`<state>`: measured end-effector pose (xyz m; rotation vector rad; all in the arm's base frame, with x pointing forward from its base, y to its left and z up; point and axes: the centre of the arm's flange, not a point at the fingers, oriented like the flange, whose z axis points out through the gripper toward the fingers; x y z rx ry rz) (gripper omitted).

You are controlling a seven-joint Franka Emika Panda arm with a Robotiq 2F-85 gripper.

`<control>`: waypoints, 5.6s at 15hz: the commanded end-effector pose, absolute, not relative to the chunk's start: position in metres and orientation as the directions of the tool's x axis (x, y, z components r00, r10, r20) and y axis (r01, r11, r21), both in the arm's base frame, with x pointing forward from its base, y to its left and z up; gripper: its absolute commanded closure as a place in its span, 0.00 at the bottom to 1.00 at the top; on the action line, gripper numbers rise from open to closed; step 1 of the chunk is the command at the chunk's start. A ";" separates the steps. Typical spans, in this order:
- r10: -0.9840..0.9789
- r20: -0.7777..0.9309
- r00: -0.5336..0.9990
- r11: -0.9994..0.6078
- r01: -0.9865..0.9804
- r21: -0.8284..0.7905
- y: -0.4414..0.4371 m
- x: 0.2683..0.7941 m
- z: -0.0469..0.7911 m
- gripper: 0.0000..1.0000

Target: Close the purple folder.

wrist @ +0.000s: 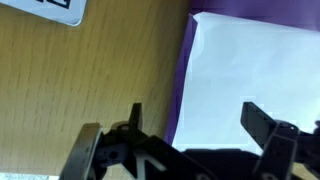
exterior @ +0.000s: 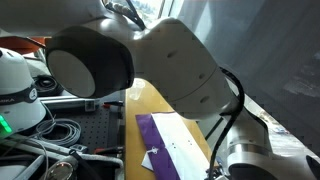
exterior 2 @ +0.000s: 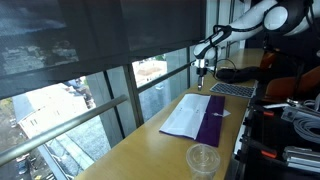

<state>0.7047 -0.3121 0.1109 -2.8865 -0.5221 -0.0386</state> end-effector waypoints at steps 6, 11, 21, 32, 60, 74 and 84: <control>0.349 0.098 0.932 -0.883 0.362 -0.298 -0.325 0.762 0.086 0.00; 0.337 0.102 0.936 -0.880 0.352 -0.320 -0.326 0.761 0.079 0.00; 0.329 0.117 0.937 -0.869 0.349 -0.350 -0.312 0.763 0.072 0.00; 0.308 0.131 0.942 -0.870 0.335 -0.361 -0.320 0.764 0.079 0.80; 0.555 -0.181 0.812 -0.778 0.583 0.235 -0.166 0.738 0.309 1.00; 0.635 -0.262 0.727 -0.694 0.686 0.219 -0.006 0.730 0.249 1.00; 0.661 -0.341 0.668 -0.651 0.737 0.181 0.030 0.716 0.232 1.00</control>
